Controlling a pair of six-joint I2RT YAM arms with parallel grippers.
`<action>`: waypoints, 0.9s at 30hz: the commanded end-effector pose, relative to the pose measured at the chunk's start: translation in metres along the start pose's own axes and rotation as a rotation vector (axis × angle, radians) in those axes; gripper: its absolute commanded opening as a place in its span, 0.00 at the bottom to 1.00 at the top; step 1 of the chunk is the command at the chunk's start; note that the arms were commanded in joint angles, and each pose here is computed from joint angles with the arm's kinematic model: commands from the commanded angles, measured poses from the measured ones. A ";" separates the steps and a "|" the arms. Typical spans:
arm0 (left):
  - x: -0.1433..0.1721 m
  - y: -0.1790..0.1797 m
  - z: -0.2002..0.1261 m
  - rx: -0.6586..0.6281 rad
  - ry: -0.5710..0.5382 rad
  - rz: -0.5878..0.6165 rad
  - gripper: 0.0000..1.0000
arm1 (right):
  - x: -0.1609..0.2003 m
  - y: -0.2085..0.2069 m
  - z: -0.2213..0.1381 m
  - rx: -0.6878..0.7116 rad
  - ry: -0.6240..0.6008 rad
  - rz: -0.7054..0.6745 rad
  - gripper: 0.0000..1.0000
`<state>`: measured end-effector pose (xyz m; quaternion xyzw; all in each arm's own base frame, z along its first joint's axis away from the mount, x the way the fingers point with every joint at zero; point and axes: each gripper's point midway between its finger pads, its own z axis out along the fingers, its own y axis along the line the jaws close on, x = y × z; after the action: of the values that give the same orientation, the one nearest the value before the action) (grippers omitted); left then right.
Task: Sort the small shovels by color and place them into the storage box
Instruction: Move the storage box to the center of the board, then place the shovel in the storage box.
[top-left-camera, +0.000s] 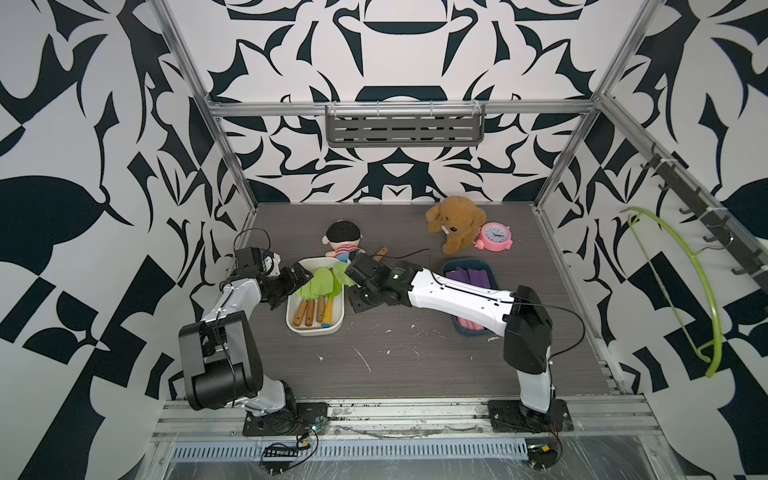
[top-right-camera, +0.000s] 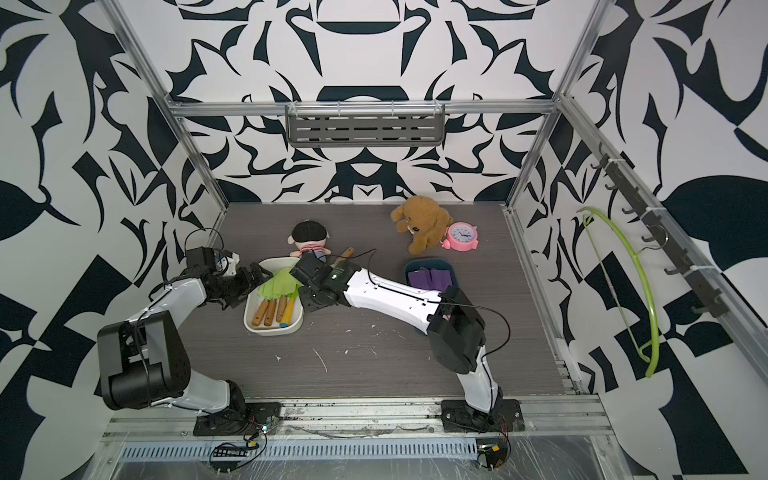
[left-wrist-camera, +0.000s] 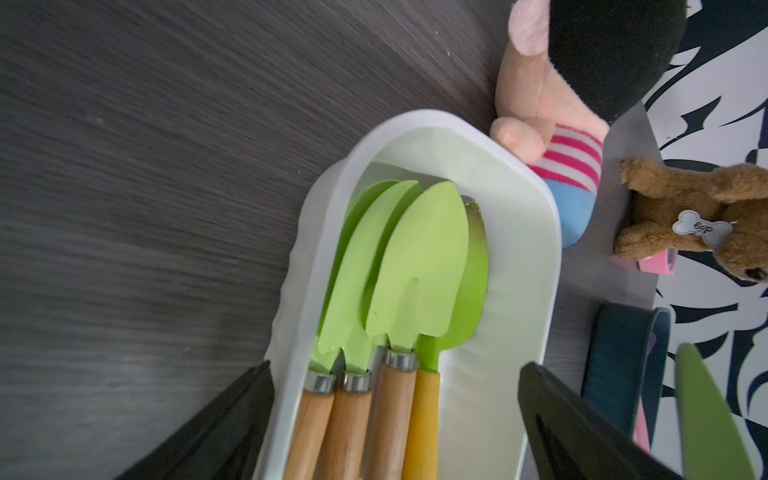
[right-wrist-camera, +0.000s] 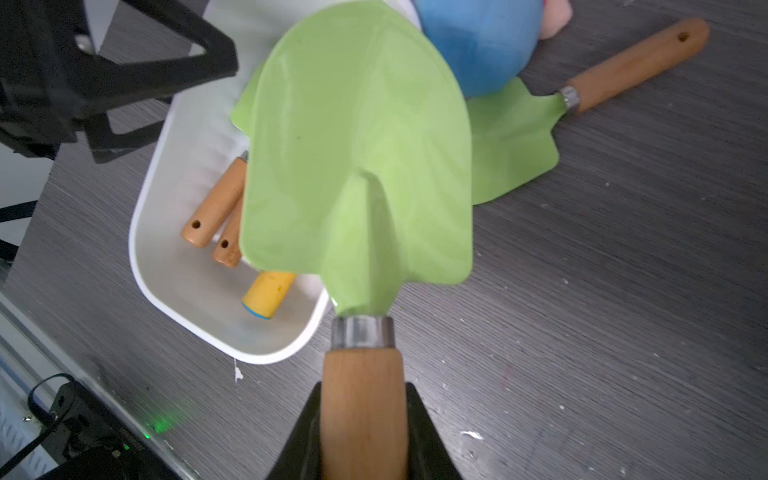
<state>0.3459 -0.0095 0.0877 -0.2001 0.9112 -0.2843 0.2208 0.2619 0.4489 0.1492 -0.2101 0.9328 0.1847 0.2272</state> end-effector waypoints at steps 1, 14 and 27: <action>-0.002 -0.015 -0.006 0.057 -0.031 -0.010 0.99 | -0.023 0.019 -0.011 0.019 -0.079 0.044 0.00; -0.033 0.027 -0.034 -0.050 -0.189 -0.126 0.99 | -0.027 0.061 0.055 0.029 -0.081 0.146 0.00; -0.034 0.019 -0.037 -0.008 -0.196 -0.126 0.99 | -0.029 0.073 0.094 -0.007 -0.091 0.158 0.21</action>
<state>0.3516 0.0405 0.1086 -0.2897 0.8756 -0.2637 0.2825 0.2777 0.5448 0.0635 -0.1386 0.9499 0.1704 0.2226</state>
